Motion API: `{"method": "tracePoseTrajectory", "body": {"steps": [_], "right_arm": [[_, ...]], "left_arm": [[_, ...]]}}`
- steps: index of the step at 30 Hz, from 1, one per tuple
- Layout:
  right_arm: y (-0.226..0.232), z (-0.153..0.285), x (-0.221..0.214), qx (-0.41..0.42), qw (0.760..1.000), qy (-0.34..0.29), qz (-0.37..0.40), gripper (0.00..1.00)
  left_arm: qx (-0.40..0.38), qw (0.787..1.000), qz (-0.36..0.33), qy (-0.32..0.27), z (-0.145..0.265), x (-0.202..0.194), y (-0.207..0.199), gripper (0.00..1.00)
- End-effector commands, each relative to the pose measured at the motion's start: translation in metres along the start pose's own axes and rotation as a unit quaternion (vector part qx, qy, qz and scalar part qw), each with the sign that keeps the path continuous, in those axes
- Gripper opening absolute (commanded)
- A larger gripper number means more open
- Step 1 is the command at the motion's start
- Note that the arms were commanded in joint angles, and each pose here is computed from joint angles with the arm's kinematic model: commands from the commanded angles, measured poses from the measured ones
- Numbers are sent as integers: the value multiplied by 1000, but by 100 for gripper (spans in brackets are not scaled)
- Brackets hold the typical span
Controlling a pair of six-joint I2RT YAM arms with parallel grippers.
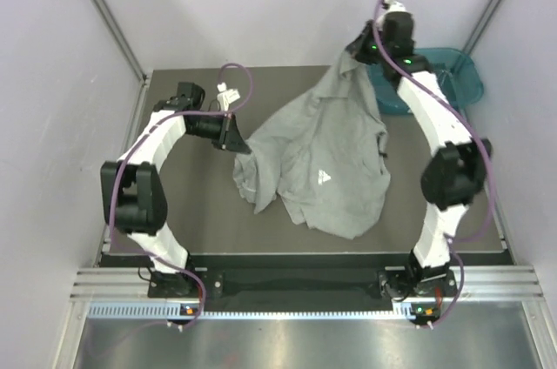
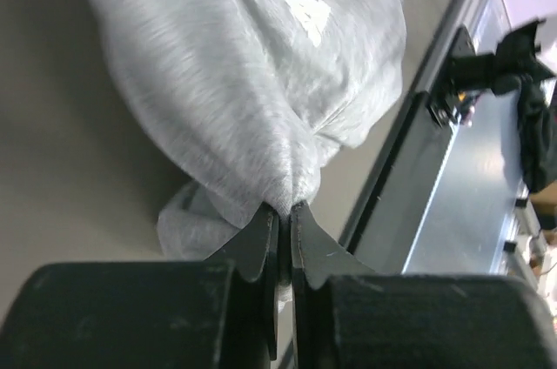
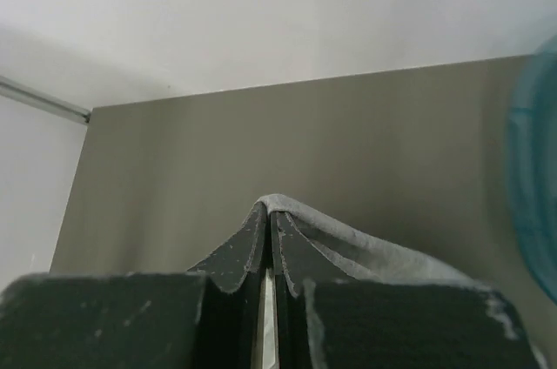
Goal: Fold and stack the t-shirts
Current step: Flatten the tshirt out
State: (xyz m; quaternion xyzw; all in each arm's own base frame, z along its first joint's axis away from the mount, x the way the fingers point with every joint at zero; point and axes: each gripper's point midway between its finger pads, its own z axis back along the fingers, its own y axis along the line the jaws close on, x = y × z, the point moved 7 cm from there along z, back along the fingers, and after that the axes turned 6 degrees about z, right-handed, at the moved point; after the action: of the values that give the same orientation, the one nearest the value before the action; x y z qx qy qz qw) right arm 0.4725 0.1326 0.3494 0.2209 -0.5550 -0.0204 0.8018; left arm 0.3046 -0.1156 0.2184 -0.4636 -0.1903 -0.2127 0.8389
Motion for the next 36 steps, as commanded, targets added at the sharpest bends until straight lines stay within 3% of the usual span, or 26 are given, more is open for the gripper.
{"method": "tracePoseTrajectory", "body": {"steps": [1, 5, 6, 7, 8, 9, 10, 13, 14, 17, 18, 19, 21, 23, 24, 25, 30, 33, 36], "right_arm": [[34, -45, 38, 69, 992, -107, -14, 0], [41, -96, 43, 91, 982, -150, -65, 0], [42, -104, 42, 94, 980, -156, -74, 0], [35, -124, 27, 88, 981, -144, -95, 3], [37, -130, 24, 88, 980, -144, -102, 10], [37, -135, 20, 82, 981, -142, -109, 20], [35, -141, 14, 74, 981, -137, -112, 48], [28, -140, 0, 6, 990, -103, -97, 89], [26, -136, -1, -18, 991, -99, -88, 100], [23, -104, 0, -73, 995, -50, -35, 100], [16, -91, -22, -110, 994, 13, -14, 100], [20, -64, -14, -120, 992, 23, 17, 100], [19, -19, -50, -155, 982, 93, 59, 100], [12, 16, -77, -189, 971, 124, 84, 100], [0, 49, -103, -202, 964, 152, 82, 100], [-3, 65, -115, -207, 963, 159, 64, 100], [-18, 148, -199, -232, 947, 221, 36, 100], [-25, 175, -245, -237, 940, 244, -4, 100], [-27, 191, -281, -224, 939, 255, -50, 94]], "left_arm": [[-25, 999, -7, -42, -2, 23, 32, 7], [29, 997, 10, -68, -5, 34, 79, 15], [38, 996, 13, -75, -6, 37, 85, 19], [56, 993, 38, -92, 3, 42, 98, 30], [72, 991, 37, -103, 7, 47, 105, 33], [94, 989, 36, -110, 11, 53, 111, 37], [146, 981, 42, -119, 18, 60, 124, 41], [262, 949, 66, -161, 40, 77, 147, 62], [282, 940, 79, -175, 46, 80, 149, 75], [324, 922, 77, -198, 66, 98, 138, 86], [323, 921, 65, -209, 76, 112, 126, 89], [321, 929, 72, -173, 77, 104, 114, 89], [313, 937, 21, -151, 75, 104, 80, 88], [307, 944, -36, -114, 64, 88, 58, 88], [303, 948, -41, -83, 54, 69, 53, 86], [297, 949, -86, -60, 44, 62, 29, 85], [265, 945, -177, 81, -23, -16, -20, 82], [237, 940, -223, 104, -48, -41, -34, 80], [232, 939, -241, 80, -65, -48, -24, 79]]}}
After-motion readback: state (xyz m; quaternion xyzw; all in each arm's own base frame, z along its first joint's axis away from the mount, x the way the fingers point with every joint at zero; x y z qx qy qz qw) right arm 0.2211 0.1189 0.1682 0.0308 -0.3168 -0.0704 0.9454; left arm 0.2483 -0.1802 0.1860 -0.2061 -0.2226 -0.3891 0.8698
